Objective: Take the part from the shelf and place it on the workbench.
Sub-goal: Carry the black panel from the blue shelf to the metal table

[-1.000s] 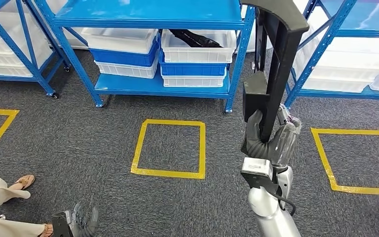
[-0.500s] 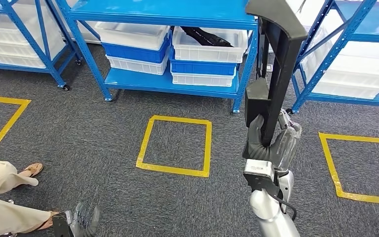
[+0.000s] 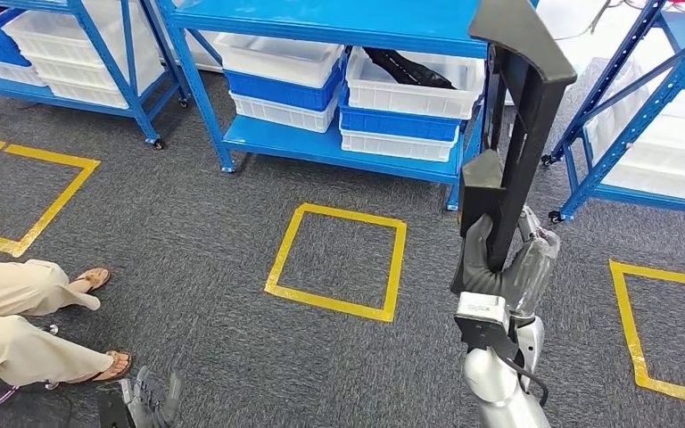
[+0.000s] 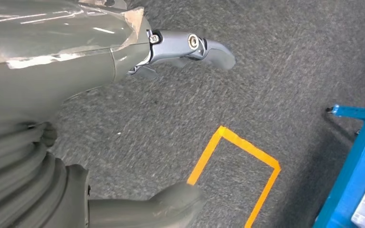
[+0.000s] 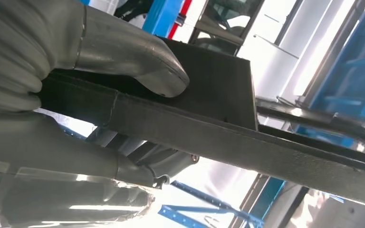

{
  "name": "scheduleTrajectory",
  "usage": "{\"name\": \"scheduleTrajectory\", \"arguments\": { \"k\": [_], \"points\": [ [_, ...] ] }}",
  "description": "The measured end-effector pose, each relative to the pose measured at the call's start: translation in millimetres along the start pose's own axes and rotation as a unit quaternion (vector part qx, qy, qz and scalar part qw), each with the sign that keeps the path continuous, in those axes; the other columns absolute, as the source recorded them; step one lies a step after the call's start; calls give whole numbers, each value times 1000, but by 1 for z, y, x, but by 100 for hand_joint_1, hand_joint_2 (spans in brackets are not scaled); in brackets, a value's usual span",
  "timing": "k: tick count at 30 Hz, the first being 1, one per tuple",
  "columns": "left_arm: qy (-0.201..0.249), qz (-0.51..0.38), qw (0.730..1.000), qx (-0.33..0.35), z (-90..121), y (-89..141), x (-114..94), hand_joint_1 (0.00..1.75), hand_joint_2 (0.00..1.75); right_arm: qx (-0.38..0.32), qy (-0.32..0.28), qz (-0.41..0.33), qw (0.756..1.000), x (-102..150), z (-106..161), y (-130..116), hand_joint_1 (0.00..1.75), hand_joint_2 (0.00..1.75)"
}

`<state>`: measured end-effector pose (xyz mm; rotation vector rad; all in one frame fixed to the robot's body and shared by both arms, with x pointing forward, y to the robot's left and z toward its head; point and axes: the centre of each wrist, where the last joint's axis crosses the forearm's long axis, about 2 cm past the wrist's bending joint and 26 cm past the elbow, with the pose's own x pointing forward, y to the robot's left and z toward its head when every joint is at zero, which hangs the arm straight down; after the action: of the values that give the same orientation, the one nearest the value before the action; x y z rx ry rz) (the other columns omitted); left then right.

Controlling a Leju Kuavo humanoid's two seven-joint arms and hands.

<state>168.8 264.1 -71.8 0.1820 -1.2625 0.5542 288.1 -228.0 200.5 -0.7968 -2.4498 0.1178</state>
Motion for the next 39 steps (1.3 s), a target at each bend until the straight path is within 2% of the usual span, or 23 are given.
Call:
{"name": "scheduleTrajectory", "arguments": {
  "k": [9, 17, 26, 39],
  "points": [
    [-4, 0, 1000, -4, -2, 6, 1, 0, 175, 15, -15, 58, 998, -3, 8, -10, 175, 175],
    [-11, -5, 1000, -13, -9, -1, 6, 0, 175, 10, -49, 127, 991, 8, 1, -23, 175, 175],
    [-10, 0, 1000, -17, -9, -5, 7, 0, 175, 2, -47, 141, 989, 14, 5, -33, 175, 175],
    [-8, 4, 1000, -16, -8, -4, 5, 0, 175, -7, -46, 145, 988, 17, 4, -35, 175, 175]
  ]
}}
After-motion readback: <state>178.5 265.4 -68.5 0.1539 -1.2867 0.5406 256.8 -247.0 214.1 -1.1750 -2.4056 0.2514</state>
